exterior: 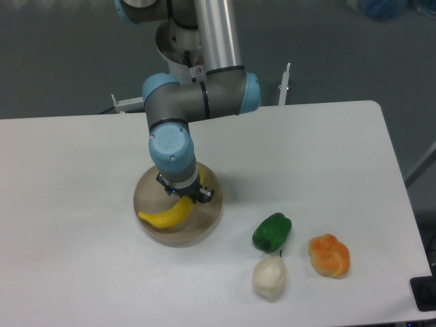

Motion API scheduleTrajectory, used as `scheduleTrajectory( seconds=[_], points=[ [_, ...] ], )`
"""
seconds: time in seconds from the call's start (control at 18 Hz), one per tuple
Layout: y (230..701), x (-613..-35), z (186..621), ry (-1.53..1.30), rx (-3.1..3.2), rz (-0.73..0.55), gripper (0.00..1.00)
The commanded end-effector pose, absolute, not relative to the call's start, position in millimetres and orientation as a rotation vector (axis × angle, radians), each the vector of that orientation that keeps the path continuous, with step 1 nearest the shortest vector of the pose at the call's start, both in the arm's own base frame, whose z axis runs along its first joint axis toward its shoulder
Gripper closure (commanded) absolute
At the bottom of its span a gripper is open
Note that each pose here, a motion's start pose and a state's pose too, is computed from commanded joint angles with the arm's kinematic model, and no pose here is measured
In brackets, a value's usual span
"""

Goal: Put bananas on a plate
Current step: 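Open the gripper to release the banana onto the plate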

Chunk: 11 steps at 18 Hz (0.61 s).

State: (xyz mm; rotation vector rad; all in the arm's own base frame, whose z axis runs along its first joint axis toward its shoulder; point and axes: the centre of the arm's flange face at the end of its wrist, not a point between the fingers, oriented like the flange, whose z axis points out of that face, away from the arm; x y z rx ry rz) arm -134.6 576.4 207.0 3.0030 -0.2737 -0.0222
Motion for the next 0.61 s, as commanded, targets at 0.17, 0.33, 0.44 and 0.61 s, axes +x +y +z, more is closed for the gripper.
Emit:
scheduleTrajectory(
  seconds=[0.17, 0.33, 0.44, 0.61],
  points=[
    [576.0, -134.4, 205.5, -0.285, 2.999, -0.019, 0.67],
    [576.0, -134.4, 205.5, -0.285, 2.999, -0.019, 0.67],
    [575.5, -134.2, 204.9, -0.283, 2.998, -0.018, 0.64],
    [575.6, -134.4, 205.0, -0.285, 2.998, -0.021, 0.48]
  ],
)
